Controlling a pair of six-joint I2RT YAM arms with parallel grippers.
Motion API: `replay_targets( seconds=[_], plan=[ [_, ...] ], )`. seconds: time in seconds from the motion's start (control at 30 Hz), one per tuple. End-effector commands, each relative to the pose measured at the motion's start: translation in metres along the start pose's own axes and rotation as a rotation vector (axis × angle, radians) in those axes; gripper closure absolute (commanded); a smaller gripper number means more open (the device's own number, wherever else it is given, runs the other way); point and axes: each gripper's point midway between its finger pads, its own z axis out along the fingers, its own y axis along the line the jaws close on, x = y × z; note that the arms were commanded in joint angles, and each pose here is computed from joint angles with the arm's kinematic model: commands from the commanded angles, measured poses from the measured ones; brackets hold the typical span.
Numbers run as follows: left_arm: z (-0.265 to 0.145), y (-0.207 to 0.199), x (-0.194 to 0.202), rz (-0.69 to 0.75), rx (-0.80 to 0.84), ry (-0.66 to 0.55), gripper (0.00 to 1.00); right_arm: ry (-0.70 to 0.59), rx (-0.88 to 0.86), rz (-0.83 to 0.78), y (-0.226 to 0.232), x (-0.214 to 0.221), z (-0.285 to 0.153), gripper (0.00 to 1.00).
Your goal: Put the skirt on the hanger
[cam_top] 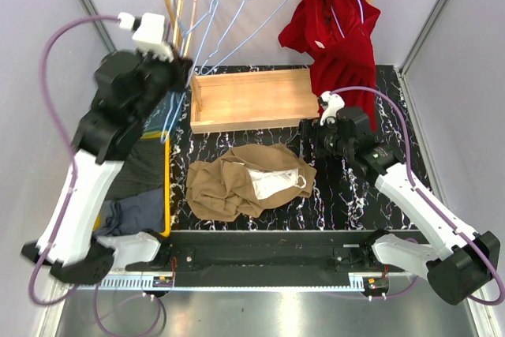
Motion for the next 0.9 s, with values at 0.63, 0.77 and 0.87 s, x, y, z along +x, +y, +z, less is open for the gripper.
replay_targets(
  seconds=[0.63,0.77,0.87],
  plan=[
    [-0.173,-0.079,0.183,-0.125,0.647,0.365,1.00,0.309,0.090,0.174,-0.014,0.092,-0.037,0.61],
    [-0.186,-0.093,0.190,-0.103,0.777,0.362,1.00,0.380,0.079,0.182,-0.018,0.111,-0.029,0.66],
    [-0.186,-0.096,0.194,-0.107,0.806,0.372,1.00,0.398,0.086,0.190,-0.021,0.118,-0.021,0.66]
  ],
)
